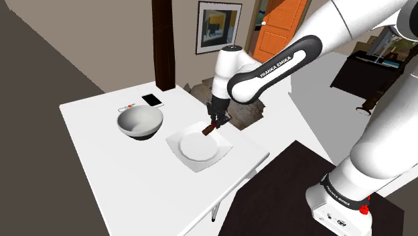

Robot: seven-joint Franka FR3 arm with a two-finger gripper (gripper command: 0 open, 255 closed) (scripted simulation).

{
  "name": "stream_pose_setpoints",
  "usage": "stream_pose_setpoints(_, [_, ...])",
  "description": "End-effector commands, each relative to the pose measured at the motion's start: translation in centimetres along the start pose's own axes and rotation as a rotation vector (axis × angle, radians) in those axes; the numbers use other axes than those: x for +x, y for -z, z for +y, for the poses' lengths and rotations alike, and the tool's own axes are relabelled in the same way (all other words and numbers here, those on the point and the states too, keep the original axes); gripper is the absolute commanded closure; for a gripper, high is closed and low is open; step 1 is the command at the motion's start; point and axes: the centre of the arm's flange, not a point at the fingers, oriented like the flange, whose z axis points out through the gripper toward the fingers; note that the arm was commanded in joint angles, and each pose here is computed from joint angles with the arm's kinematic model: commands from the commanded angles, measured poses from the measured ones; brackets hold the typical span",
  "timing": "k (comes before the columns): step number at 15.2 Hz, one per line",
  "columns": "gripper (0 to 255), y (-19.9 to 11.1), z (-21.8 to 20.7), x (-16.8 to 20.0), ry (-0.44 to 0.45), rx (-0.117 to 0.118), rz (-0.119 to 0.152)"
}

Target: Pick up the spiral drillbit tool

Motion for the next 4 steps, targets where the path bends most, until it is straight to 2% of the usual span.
stream_pose_setpoints(1, [255,1.09,-0.1,0.01,0.0,-0.001,0.0])
stream_pose_setpoints(4, [255,1.69,-0.13,0.02,0.0,-0.001,0.0])
